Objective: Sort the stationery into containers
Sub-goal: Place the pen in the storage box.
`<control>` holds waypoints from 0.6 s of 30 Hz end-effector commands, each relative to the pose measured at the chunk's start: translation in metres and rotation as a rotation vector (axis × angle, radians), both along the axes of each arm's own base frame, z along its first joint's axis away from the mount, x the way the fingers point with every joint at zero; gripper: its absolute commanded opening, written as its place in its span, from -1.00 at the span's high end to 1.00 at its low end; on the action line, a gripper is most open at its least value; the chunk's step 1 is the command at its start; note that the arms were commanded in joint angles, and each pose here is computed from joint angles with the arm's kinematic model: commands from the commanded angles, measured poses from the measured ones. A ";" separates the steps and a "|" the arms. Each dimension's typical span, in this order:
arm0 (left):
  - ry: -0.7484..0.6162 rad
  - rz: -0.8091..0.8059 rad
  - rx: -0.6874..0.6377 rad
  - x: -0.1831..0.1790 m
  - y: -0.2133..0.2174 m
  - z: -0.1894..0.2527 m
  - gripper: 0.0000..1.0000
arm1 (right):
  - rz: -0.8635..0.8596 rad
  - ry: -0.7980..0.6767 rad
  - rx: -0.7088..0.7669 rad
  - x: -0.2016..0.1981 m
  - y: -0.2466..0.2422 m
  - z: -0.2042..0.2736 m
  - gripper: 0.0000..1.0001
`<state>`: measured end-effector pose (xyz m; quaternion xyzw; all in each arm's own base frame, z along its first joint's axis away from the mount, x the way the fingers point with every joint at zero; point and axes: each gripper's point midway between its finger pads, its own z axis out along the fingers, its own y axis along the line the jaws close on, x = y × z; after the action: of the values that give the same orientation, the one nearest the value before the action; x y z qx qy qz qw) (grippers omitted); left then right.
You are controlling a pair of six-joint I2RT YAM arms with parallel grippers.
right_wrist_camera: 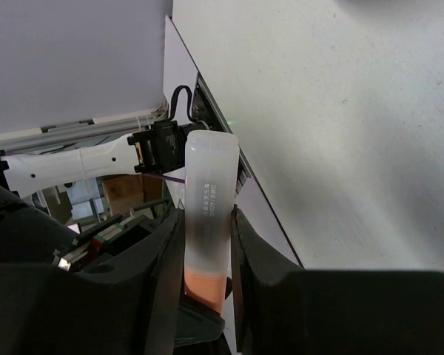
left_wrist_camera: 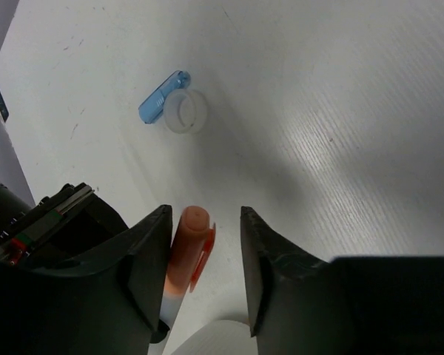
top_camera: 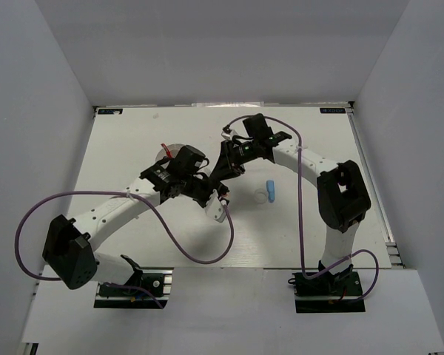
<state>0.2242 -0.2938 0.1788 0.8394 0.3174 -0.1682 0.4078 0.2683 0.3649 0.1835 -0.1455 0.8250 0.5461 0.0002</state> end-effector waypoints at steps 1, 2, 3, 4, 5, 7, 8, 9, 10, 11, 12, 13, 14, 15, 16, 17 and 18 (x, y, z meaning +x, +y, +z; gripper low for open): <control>-0.053 -0.005 0.018 0.000 -0.003 0.005 0.01 | 0.012 0.001 0.010 -0.003 0.002 0.000 1.00; -0.066 -0.001 0.009 0.003 -0.004 0.008 0.05 | 0.017 0.004 0.010 -0.005 0.003 -0.001 1.00; -0.064 -0.002 0.009 0.000 -0.006 0.007 0.16 | 0.018 0.003 0.009 -0.006 0.003 -0.001 1.00; -0.071 0.006 0.011 0.002 -0.006 0.007 0.21 | 0.016 0.004 0.009 -0.006 0.002 -0.001 1.00; -0.079 0.010 0.009 0.003 -0.006 0.008 0.27 | 0.021 0.012 0.008 -0.009 0.003 -0.002 1.00; -0.088 0.009 0.010 0.002 -0.007 0.006 0.42 | 0.019 0.013 0.014 -0.009 0.002 0.002 1.00; -0.099 0.016 0.008 0.004 -0.006 0.007 0.46 | 0.025 0.015 0.017 -0.012 0.002 0.002 1.00; -0.103 0.020 0.008 0.005 -0.006 0.006 0.51 | 0.028 0.019 0.017 -0.014 0.001 0.002 1.00; -0.103 0.022 0.005 0.005 -0.006 0.006 0.58 | 0.028 0.016 0.021 -0.015 0.000 0.004 1.00; -0.109 0.018 0.001 0.004 -0.009 0.007 0.63 | 0.029 0.020 0.022 -0.016 0.000 0.004 1.00; -0.107 0.022 -0.002 0.004 -0.009 0.007 0.68 | 0.030 0.023 0.021 -0.019 -0.002 0.003 1.00; -0.105 0.026 -0.004 0.004 -0.009 0.007 0.72 | 0.031 0.020 0.024 -0.020 -0.003 0.004 1.00; -0.100 0.031 -0.009 0.004 -0.010 0.008 0.78 | 0.033 0.022 0.027 -0.021 -0.004 0.004 1.00; -0.095 0.033 -0.013 0.004 -0.010 0.009 0.80 | 0.036 0.019 0.031 -0.023 -0.005 0.004 1.00; -0.090 0.036 -0.024 0.003 -0.010 0.011 0.86 | 0.036 0.017 0.040 -0.023 -0.007 0.006 0.76; -0.082 0.038 -0.030 0.001 -0.011 0.012 0.90 | 0.036 0.011 0.044 -0.023 -0.007 0.008 0.60; -0.072 0.046 -0.041 0.001 -0.011 0.014 0.96 | 0.038 0.010 0.048 -0.023 -0.007 0.009 0.43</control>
<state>0.2209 -0.3051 0.1728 0.8444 0.3156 -0.1449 0.4080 0.2528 0.3617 0.1673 -0.1354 0.8273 0.5445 -0.0263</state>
